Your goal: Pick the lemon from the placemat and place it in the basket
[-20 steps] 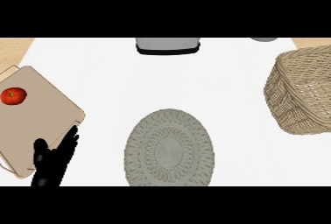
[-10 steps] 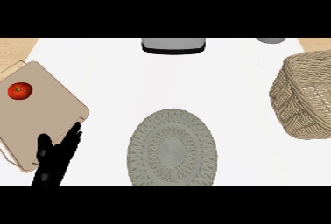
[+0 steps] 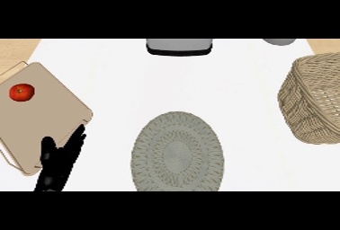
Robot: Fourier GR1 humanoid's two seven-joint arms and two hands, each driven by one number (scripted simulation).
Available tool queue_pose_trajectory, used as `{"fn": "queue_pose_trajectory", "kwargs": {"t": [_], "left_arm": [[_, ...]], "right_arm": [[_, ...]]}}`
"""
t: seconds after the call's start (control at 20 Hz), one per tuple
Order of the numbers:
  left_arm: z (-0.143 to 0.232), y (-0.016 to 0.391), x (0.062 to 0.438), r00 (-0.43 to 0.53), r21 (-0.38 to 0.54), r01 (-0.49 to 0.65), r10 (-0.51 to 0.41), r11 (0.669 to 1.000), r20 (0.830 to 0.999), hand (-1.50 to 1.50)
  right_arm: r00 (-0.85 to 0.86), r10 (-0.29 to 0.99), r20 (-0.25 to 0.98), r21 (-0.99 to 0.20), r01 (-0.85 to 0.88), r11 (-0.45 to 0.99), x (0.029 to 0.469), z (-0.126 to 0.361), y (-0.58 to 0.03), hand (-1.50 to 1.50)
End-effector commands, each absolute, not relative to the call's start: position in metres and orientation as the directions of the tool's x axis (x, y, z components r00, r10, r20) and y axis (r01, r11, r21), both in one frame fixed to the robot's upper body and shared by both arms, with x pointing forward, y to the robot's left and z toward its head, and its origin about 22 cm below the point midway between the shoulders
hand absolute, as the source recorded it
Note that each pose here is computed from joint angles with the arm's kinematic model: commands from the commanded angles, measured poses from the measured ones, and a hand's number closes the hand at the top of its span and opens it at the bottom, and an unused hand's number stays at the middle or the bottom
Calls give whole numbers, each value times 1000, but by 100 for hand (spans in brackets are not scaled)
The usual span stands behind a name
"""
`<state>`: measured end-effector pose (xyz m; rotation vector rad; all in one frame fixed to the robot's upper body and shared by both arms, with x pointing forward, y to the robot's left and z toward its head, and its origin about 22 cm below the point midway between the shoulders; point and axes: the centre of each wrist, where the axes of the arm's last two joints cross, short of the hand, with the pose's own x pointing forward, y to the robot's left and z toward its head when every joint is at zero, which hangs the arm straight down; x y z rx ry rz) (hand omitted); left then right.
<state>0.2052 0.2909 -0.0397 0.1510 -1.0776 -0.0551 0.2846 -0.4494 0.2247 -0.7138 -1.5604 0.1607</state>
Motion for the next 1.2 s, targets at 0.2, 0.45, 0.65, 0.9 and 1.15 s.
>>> {"fn": "queue_pose_trajectory", "kwargs": {"t": [0.2, 0.45, 0.65, 0.9, 1.15], "left_arm": [[-52, 291, 204, 509, 154, -42, -111, 987, 853, 0], [-49, 298, 204, 526, 143, -24, -109, 989, 844, 0], [-43, 306, 217, 519, 138, -60, -87, 989, 850, 0], [-53, 297, 218, 516, 144, -34, -106, 989, 850, 0], [-49, 295, 197, 525, 135, -31, -98, 990, 845, 0]], "right_arm": [[46, 488, 872, -475, 321, 819, 301, 162, -482, 150], [217, 586, 781, -611, 460, 644, 295, 166, -509, 150], [203, 676, 709, -699, 335, 632, 290, 164, -521, 150], [151, 711, 687, -707, 366, 605, 291, 142, -538, -150], [96, 669, 737, -634, 439, 637, 279, 169, -563, -150]]}}
